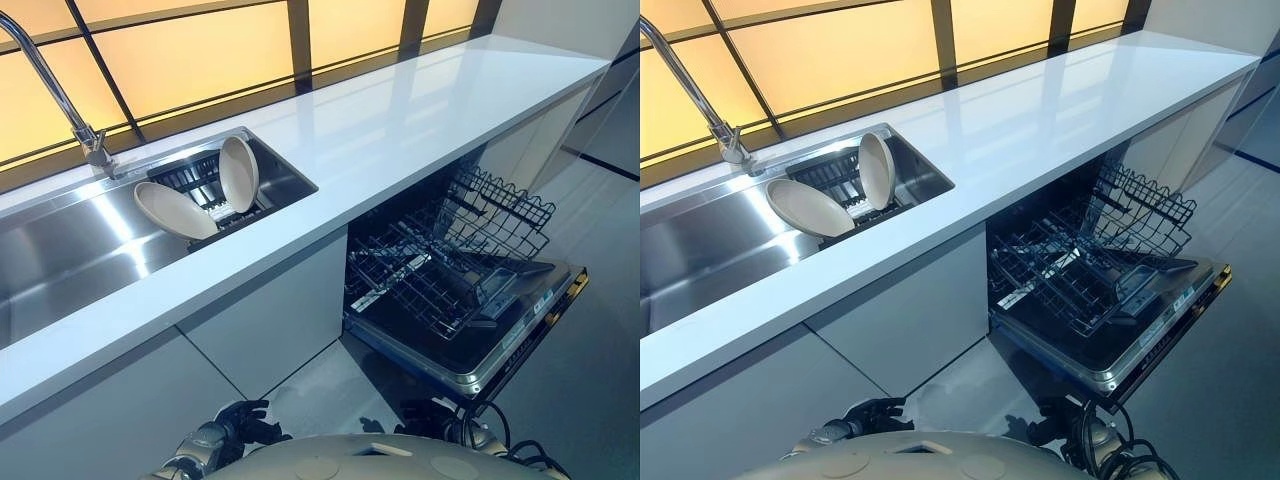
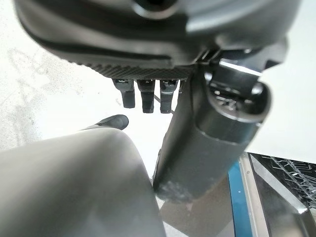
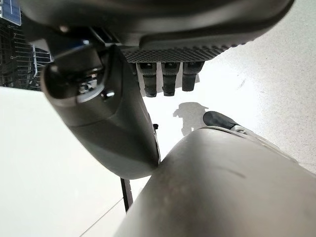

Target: Pick up plates and place into dishwasher.

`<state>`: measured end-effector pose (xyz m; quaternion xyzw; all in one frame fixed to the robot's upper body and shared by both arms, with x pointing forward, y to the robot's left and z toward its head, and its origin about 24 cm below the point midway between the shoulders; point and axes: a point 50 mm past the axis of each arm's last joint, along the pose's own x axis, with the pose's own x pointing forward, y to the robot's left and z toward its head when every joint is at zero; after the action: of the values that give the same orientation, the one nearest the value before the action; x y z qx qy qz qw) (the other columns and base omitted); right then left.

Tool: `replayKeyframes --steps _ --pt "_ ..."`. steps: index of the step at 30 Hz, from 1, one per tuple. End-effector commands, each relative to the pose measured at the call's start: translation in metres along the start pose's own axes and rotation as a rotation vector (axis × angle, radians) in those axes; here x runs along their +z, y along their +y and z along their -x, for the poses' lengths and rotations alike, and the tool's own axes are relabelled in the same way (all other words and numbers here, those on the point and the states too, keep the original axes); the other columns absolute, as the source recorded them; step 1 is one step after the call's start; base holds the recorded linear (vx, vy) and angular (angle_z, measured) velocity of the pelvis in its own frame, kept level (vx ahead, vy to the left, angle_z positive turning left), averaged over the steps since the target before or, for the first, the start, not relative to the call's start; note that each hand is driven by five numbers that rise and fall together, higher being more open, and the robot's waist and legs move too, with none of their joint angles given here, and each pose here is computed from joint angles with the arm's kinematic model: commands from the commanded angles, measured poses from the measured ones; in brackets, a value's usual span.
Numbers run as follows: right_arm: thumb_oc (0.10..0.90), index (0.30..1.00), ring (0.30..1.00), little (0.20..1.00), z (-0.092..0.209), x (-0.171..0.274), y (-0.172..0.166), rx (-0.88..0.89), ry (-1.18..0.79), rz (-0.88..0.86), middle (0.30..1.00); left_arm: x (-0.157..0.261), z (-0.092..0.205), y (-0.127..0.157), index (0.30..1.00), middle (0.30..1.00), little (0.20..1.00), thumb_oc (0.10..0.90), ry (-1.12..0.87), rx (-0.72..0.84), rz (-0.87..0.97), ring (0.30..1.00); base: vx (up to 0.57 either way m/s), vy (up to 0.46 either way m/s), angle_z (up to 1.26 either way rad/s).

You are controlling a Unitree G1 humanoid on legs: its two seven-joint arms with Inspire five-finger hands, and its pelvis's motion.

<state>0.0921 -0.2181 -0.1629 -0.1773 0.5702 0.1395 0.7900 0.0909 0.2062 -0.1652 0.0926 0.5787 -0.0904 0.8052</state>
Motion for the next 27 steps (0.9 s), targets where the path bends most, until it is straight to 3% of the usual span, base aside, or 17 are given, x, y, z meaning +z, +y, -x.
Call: replayKeyframes --steps 1,12,15,17,21,23,27 --pt "0.8 0.9 0.9 0.9 -0.001 -0.002 0.003 0.021 0.029 0.048 0.9 -0.009 0.0 0.002 0.9 0.9 0.9 0.8 0.064 0.0 -0.025 0.9 0.0 0.0 0.0" --pt "0.8 0.9 0.9 0.9 -0.001 -0.002 0.002 0.013 0.028 0.043 0.9 -0.005 0.0 0.003 0.9 0.9 0.9 0.8 0.036 0.008 -0.026 0.9 0.0 0.0 0.0" --pt "0.8 0.9 0.9 0.9 -0.001 0.0 -0.001 0.015 0.024 0.05 0.9 0.01 0.0 0.008 0.9 0.9 0.9 0.8 -0.066 0.044 -0.104 0.9 0.0 0.0 0.0" --pt "0.8 0.9 0.9 0.9 -0.001 0.004 -0.004 0.015 0.019 0.064 0.9 0.036 0.002 0.01 0.9 0.9 0.9 0.8 -0.196 0.073 -0.342 0.9 -0.02 0.001 0.0" --pt "0.8 0.9 0.9 0.9 0.0 0.012 -0.015 0.008 0.006 0.098 0.9 0.098 0.014 0.013 0.9 0.9 0.9 0.8 -0.447 0.084 -0.538 0.9 -0.05 0.018 0.0" --pt "0.8 0.9 0.9 0.9 0.001 0.016 -0.02 -0.001 0.002 0.106 0.9 0.145 0.033 0.014 0.9 0.9 0.9 0.8 -0.603 0.042 -0.544 0.9 -0.05 0.028 0.0" --pt "0.8 0.9 0.9 0.9 0.001 0.015 -0.021 -0.015 -0.002 0.098 0.9 0.214 0.081 0.012 0.9 0.9 0.9 0.8 -0.832 -0.172 -0.379 0.9 -0.03 0.013 0.1"
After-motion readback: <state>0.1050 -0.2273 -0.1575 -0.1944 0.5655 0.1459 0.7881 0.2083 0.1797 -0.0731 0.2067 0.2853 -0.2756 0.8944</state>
